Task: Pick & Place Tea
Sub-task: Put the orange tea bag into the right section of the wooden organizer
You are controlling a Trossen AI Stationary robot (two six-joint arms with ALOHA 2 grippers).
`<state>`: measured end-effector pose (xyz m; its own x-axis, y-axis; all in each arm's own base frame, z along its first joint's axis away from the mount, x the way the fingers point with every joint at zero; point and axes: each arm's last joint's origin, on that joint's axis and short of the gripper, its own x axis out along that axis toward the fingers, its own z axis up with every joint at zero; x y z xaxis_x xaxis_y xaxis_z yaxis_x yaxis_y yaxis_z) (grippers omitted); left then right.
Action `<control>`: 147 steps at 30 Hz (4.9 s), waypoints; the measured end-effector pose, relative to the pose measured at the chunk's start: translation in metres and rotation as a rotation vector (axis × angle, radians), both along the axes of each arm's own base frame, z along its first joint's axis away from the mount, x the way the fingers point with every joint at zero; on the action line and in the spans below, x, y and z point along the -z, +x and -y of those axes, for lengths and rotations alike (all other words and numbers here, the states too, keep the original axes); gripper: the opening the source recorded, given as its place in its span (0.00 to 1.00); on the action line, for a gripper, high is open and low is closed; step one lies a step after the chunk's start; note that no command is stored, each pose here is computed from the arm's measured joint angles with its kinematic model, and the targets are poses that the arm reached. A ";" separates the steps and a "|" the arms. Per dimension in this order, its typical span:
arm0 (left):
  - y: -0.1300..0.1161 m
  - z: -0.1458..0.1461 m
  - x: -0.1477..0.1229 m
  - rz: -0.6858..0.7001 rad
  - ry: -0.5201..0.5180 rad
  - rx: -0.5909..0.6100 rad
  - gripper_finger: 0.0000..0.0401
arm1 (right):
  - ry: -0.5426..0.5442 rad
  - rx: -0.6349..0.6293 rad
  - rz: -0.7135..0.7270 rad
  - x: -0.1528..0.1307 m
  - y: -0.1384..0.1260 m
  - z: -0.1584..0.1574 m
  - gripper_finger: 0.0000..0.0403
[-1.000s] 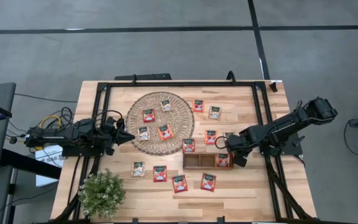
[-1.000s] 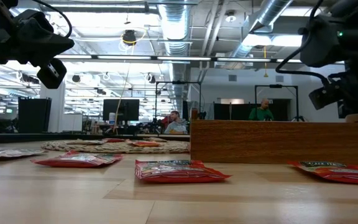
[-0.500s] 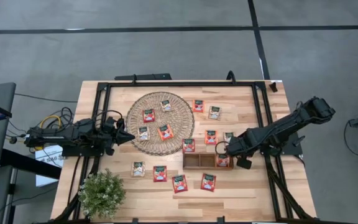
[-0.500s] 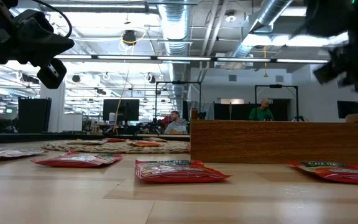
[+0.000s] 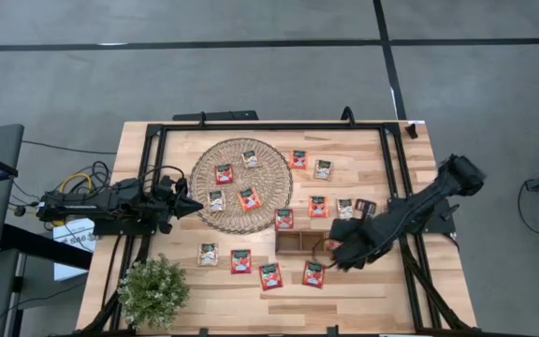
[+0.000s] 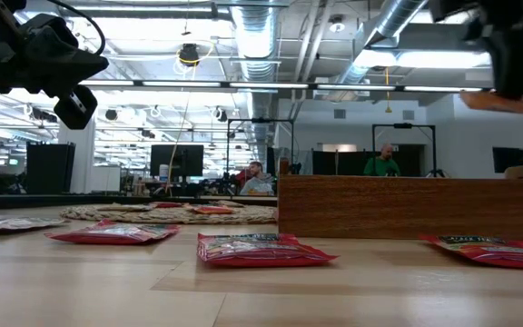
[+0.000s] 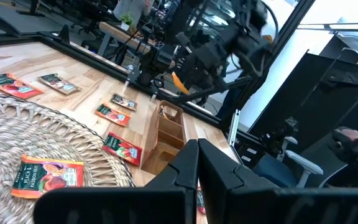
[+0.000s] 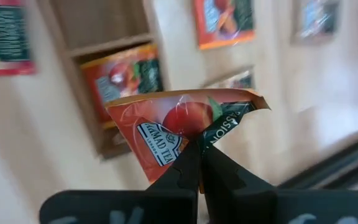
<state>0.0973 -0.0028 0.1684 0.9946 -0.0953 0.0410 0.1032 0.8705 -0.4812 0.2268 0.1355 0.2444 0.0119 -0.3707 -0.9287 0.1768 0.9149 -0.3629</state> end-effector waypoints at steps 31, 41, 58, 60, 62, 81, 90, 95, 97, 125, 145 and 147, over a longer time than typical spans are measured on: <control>0.000 0.000 0.000 0.000 0.000 0.000 0.00 | -0.276 -0.005 -0.108 0.074 0.038 -0.053 0.01; 0.000 0.000 0.000 0.000 0.000 0.000 0.00 | -0.320 0.028 -0.082 0.074 0.031 -0.054 0.02; 0.000 0.000 0.000 0.000 0.001 0.000 0.00 | -0.315 0.005 -0.074 0.079 0.027 -0.058 0.10; 0.000 0.000 0.000 0.000 0.001 0.000 0.00 | -0.318 0.004 -0.070 0.079 0.027 -0.058 0.11; 0.000 0.000 0.000 0.000 0.001 0.000 0.00 | -0.324 0.011 -0.057 0.079 0.027 -0.058 0.13; 0.000 0.000 0.000 0.000 0.001 0.000 0.00 | -0.379 0.058 -0.067 0.075 0.023 -0.054 0.16; 0.000 0.000 0.000 0.000 0.001 0.000 0.00 | -0.374 0.054 -0.066 0.076 0.024 -0.055 0.16; 0.000 0.000 0.000 0.000 0.001 0.000 0.00 | -0.369 0.055 -0.061 0.076 0.024 -0.055 0.18; 0.000 0.000 0.000 0.000 0.001 0.000 0.00 | -0.368 0.055 -0.060 0.076 0.024 -0.055 0.21; 0.000 0.000 0.000 0.000 0.001 0.000 0.00 | -0.281 0.032 -0.036 0.041 0.028 -0.059 0.38; 0.000 0.000 -0.002 0.018 -0.004 0.003 0.00 | -0.142 -0.158 0.222 -0.084 0.027 0.061 0.29; 0.000 0.000 -0.002 0.019 -0.004 0.002 0.00 | -0.080 -0.201 0.230 -0.085 0.038 0.078 0.29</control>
<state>0.0972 -0.0028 0.1702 0.9935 -0.0973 0.0598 0.1141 0.8685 -0.4824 0.2651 0.0574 0.3294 0.2987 -0.4114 -0.8611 0.0811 0.9100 -0.4066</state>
